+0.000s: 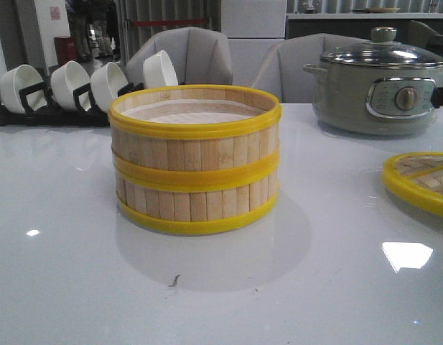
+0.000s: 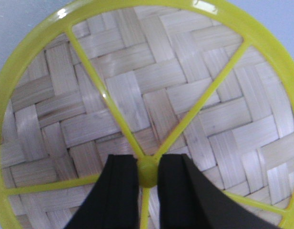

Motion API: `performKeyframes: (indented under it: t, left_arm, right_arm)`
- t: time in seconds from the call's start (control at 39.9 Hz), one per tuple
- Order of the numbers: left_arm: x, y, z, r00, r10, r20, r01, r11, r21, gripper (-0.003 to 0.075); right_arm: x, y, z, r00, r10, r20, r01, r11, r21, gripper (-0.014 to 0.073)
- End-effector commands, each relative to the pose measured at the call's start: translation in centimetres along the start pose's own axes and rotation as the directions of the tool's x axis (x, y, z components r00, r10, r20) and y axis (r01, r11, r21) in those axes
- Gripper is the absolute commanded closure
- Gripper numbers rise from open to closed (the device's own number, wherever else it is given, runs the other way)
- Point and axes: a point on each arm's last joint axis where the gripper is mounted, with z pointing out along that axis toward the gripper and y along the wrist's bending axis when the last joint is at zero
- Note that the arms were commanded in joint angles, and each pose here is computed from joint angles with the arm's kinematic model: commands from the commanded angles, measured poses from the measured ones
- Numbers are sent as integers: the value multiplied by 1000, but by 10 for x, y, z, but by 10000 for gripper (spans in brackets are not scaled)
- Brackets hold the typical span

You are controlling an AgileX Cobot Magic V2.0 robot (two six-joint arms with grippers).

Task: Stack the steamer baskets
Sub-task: 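Lift the lid with the right gripper and carry it over the stack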

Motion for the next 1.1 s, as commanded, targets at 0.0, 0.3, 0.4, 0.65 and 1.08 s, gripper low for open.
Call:
performKeyframes:
  t: [0.0,0.3,0.4,0.65,1.08]
  left_arm:
    - [-16,-2,-5,994,-11,108,9,1000,19,637]
    - [-16,-2,-5,994,-11,108,9,1000,19,637]
    - [-16,-2,-5,994,-11,108,9,1000,19,637]
    - [-16,-2,-5,994,-11,108,9,1000,19,637]
    - [-16,-2,-5,994,-11,108,9,1000,19,637]
  right_arm:
    - [-19,14,-58,987,-42,154,45,999,-19,549]
    - [-38,77,-129,950,-161,266,188,979,-79,549]
    - [-39,106,-154,920,-206,332,254,961,-107,549]
    - [-27,181,-195,844,-309,439,421,889,-183,549]
    - [5,281,-183,772,-451,448,593,764,-253,549]
